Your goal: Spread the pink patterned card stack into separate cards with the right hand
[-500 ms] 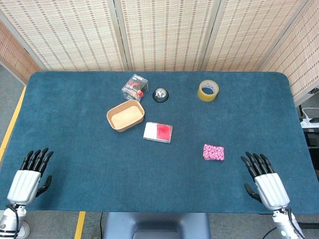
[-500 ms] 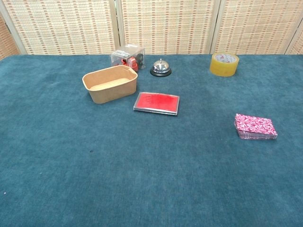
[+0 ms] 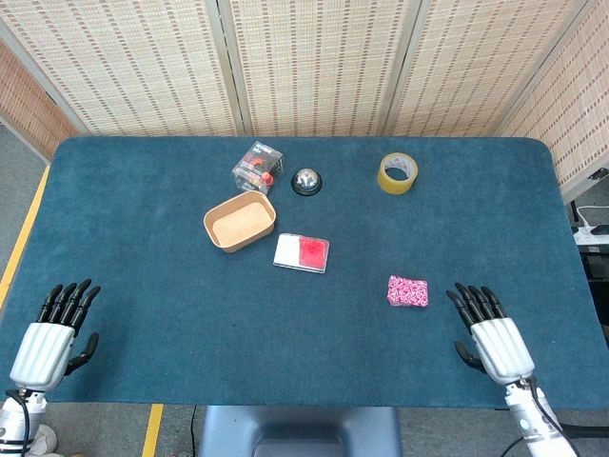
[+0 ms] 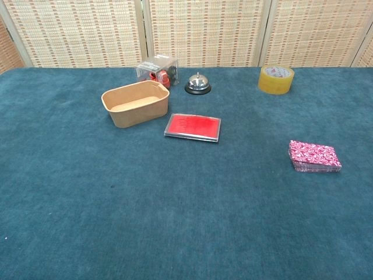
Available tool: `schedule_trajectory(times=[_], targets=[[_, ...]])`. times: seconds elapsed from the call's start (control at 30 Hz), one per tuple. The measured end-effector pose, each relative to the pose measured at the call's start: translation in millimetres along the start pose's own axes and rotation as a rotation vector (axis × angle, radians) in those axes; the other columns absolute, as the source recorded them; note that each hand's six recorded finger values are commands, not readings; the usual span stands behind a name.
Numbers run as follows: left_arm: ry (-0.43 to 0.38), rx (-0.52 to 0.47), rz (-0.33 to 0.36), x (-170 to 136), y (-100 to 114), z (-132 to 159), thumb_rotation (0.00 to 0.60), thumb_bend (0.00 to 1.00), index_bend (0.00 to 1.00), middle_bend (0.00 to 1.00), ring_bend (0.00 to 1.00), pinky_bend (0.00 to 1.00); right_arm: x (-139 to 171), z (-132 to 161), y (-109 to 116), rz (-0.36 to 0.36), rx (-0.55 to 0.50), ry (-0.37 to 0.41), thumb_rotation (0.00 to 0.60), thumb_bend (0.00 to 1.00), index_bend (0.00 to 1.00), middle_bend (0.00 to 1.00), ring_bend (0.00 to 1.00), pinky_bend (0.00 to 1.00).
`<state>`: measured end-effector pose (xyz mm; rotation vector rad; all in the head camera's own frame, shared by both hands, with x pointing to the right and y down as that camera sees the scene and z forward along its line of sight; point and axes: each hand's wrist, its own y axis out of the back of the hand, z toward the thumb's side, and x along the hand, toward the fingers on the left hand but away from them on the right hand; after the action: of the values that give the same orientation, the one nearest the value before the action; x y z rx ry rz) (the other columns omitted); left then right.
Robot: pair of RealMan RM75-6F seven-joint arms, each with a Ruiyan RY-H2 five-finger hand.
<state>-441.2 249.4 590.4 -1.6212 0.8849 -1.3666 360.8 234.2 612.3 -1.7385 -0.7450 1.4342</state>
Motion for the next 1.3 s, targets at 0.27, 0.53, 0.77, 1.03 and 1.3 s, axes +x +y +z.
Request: schedule_trajectory(times=[0.27,0.53,0.77,1.03,1.3], targets=[[-0.019,-0.026,-0.003,1,3,0,0.6,0.45,0.0,0.0,0.0,0.01,-52,10,-2,0.066,0.081,-0.044,0.6,0.29,0.0,0.05,0.0,0.0],[-0.025,-0.033,-0.006,-2,4,0,0.6,0.45,0.0,0.0,0.0,0.01,-89,31,-19,0.155,0.161,-0.061,0.6,0.29,0.01,0.06,0.0,0.0],[-0.026,-0.044,0.01,-5,8,-2,0.6,0.46,0.0,0.0,0.0,0.01,-110,50,-34,0.219,0.172,-0.067,0.6,0.29,0.02,0.07,0.0,0.0],[-0.029,-0.047,0.01,-6,8,-2,0.6,0.45,0.0,0.0,0.0,0.01,-123,55,-45,0.249,0.174,-0.093,0.6,0.29,0.09,0.1,0.0,0.0],[-0.029,-0.048,0.009,-5,8,-2,0.6,0.45,0.0,0.0,0.0,0.01,-127,59,-50,0.259,0.181,-0.098,0.6,0.29,0.11,0.1,0.0,0.0]])
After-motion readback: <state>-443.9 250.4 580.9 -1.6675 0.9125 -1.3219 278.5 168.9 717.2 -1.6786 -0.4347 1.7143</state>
